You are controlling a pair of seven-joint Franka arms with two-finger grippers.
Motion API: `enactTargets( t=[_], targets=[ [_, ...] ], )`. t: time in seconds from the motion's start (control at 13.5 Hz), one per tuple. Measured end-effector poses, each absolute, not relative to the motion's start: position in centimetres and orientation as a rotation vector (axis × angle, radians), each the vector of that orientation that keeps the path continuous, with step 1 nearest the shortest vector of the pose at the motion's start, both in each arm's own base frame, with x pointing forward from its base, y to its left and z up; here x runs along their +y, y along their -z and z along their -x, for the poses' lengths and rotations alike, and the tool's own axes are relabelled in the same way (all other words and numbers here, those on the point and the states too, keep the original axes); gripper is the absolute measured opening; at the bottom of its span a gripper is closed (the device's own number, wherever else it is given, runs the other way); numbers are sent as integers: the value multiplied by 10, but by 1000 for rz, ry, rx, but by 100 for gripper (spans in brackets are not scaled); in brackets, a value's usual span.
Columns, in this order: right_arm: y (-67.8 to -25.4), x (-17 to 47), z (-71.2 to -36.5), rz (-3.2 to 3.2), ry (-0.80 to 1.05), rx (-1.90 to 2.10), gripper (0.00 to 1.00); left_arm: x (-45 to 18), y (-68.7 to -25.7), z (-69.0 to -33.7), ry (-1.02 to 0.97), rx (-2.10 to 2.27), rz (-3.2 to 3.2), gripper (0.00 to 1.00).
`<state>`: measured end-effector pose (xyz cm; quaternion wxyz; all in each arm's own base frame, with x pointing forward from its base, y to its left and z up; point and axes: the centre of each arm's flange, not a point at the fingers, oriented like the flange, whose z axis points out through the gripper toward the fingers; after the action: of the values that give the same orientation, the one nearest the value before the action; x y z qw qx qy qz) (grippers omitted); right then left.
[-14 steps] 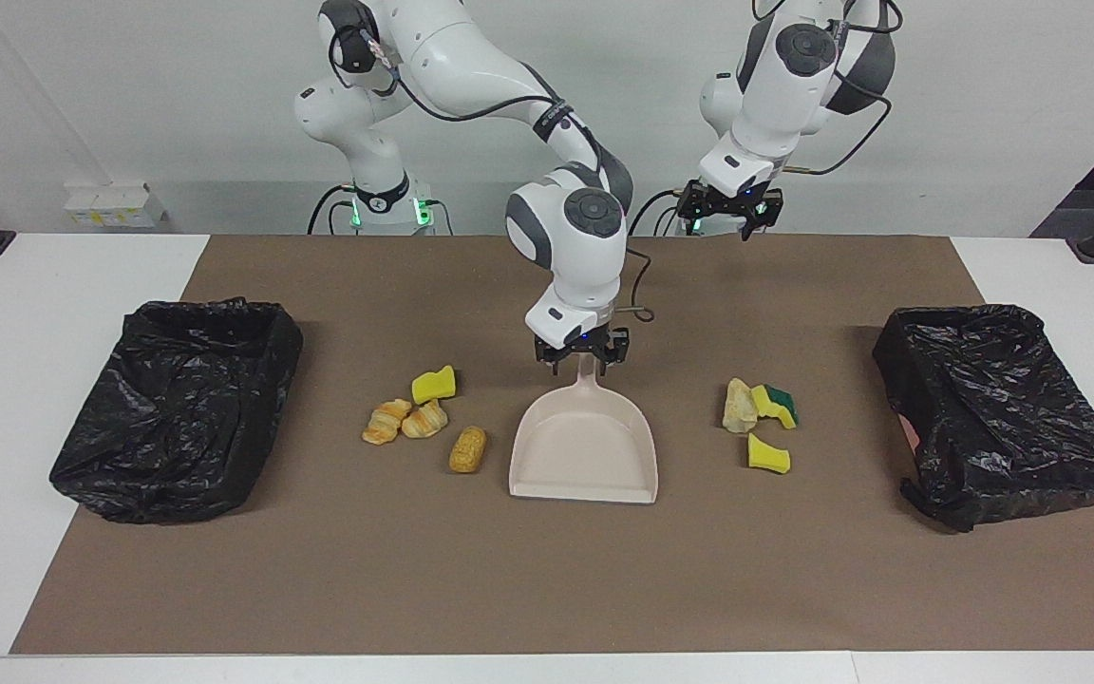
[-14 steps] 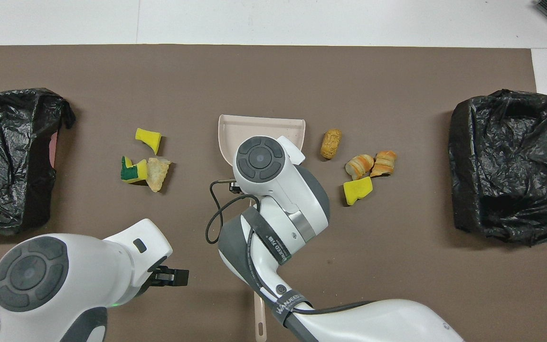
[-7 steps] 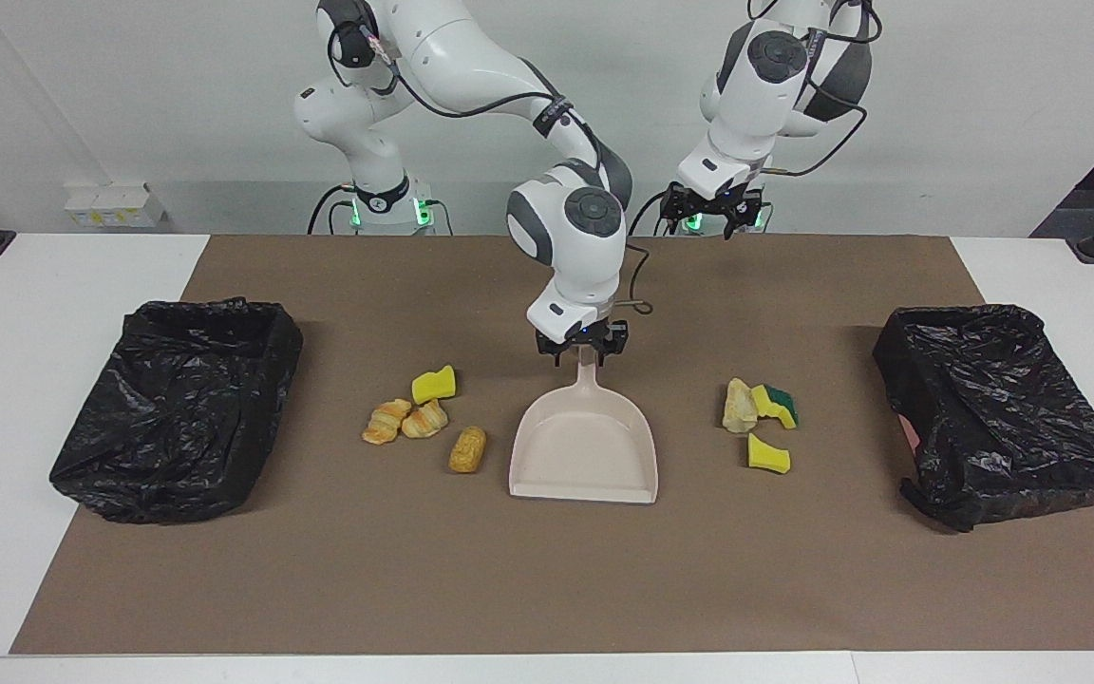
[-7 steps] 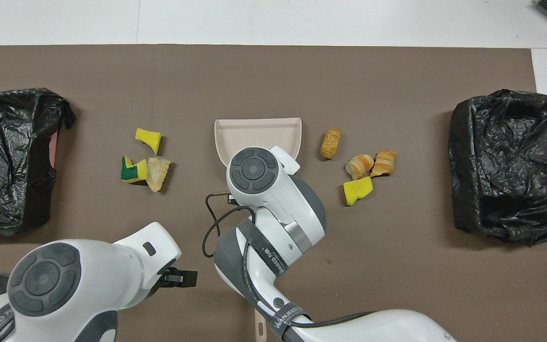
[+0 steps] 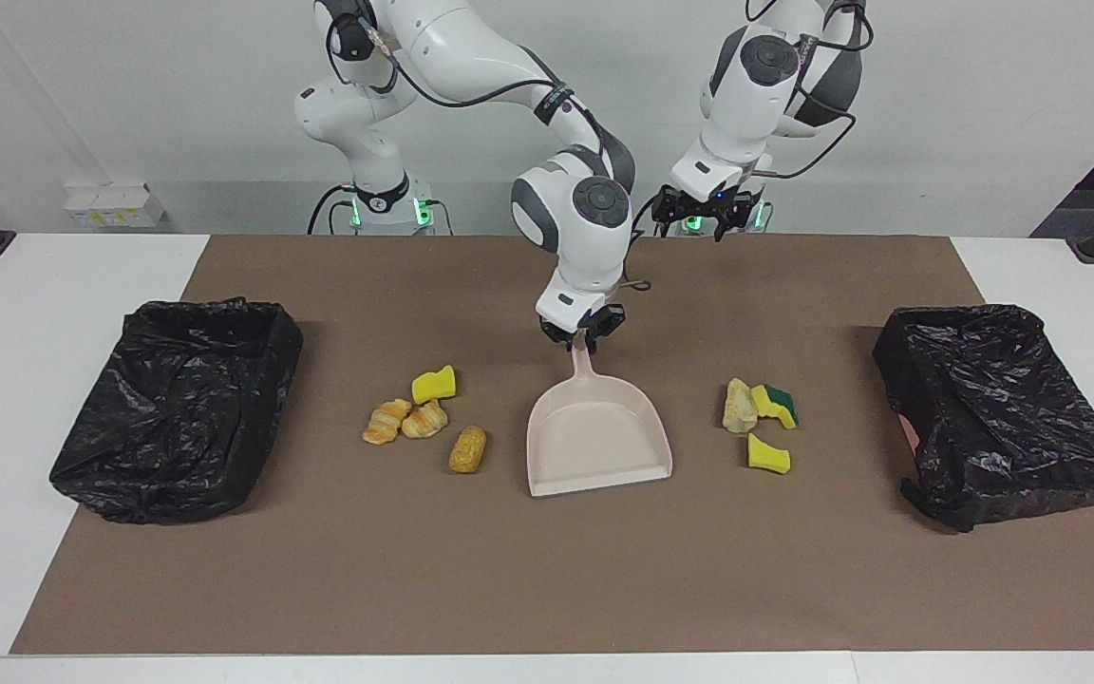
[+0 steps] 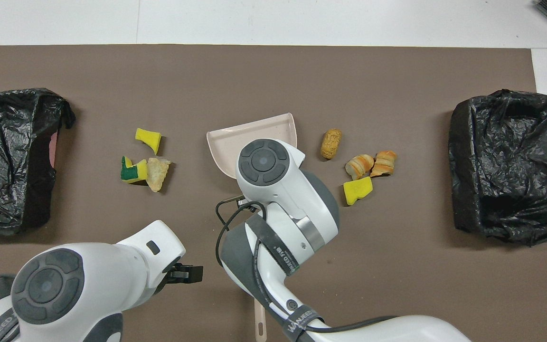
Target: Sweep and dump trash in bin
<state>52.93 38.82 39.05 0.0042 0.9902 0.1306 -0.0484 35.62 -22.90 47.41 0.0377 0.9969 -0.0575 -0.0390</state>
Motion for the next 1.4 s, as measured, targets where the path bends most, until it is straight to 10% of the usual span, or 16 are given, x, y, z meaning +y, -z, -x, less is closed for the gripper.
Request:
enactTargets(
  t=[0.74, 1.4],
  targets=[
    [-460, 192, -599, -2885, 160, 1368, 31, -374, -378, -291, 98, -252, -3036, 100],
    [-460, 163, -603, -2396, 260, 1930, 31, -399, -346, -246, 153, -274, -3069, 100]
  ],
)
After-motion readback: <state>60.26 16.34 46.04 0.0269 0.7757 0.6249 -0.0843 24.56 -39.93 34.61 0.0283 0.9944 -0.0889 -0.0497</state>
